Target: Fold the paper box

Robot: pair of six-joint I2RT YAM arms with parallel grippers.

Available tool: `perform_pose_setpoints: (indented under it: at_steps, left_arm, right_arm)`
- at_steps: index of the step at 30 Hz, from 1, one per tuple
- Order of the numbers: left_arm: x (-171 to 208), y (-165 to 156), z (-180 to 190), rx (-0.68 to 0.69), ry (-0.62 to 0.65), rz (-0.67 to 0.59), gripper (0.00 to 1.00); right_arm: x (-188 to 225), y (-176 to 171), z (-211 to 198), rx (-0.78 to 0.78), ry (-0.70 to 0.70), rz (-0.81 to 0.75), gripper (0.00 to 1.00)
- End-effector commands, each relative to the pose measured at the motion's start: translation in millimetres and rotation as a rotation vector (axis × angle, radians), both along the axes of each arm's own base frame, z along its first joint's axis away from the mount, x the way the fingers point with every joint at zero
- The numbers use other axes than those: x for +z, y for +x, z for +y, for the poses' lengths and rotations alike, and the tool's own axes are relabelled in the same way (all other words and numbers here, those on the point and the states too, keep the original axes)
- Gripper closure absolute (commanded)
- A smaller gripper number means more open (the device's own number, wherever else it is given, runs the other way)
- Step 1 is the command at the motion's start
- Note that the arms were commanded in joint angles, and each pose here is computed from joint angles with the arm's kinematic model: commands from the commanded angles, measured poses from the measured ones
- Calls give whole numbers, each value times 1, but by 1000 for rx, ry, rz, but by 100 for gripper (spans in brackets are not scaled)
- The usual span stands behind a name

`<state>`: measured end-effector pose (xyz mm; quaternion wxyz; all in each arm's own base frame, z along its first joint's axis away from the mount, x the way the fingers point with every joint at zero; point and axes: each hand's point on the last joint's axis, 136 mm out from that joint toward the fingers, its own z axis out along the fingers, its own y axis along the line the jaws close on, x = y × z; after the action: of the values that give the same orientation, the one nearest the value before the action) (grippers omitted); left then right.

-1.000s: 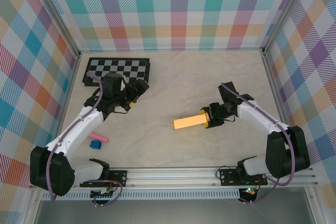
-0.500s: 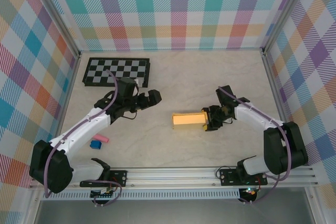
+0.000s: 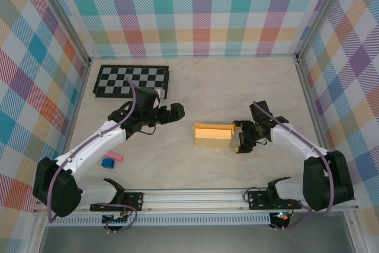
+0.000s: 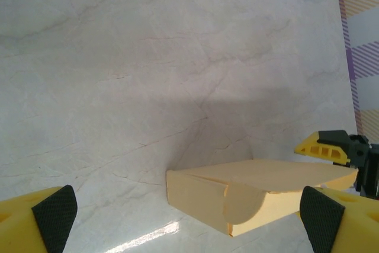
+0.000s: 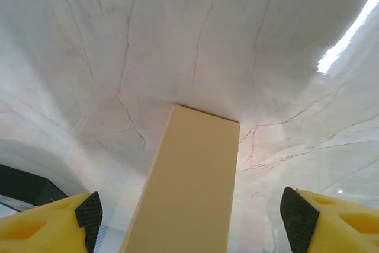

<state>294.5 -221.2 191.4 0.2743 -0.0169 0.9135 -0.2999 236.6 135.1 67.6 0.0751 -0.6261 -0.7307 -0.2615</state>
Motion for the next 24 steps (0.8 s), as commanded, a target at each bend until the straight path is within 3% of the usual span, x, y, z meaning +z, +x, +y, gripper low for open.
perform_pose_setpoints:
  at_steps: [1, 4, 7, 12, 16, 18, 21, 23, 24]
  left_arm:
    - [12, -5, -11, -84, 55, -42, 3]
    - [14, -11, -20, -130, 92, -49, 5]
    - [13, -18, -26, -185, 174, -66, 8]
    - [7, -36, -37, -286, 284, -78, 21]
    - [1, -51, -38, -347, 357, -133, 40]
    - [-2, -56, -37, -374, 363, -169, 52]
    - [0, -56, -49, -433, 309, -269, 49]
    - [5, -52, -60, -459, 262, -361, 41]
    - [9, -49, -66, -477, 240, -421, 31]
  right_arm:
    - [-1, -19, -34, -70, -82, 91, 19]
    - [13, -11, -58, 57, -149, -1, 19]
    - [34, 0, -73, 292, -263, -100, 21]
    - [80, 15, -71, 674, -398, -368, 34]
    - [108, 12, -53, 892, -440, -615, 36]
    - [116, 5, -32, 1089, -498, -773, 38]
    - [124, -1, -8, 1298, -608, -975, 37]
    - [126, 0, 1, 1352, -636, -1098, 37]
    - [124, 2, 3, 1367, -657, -1137, 37]
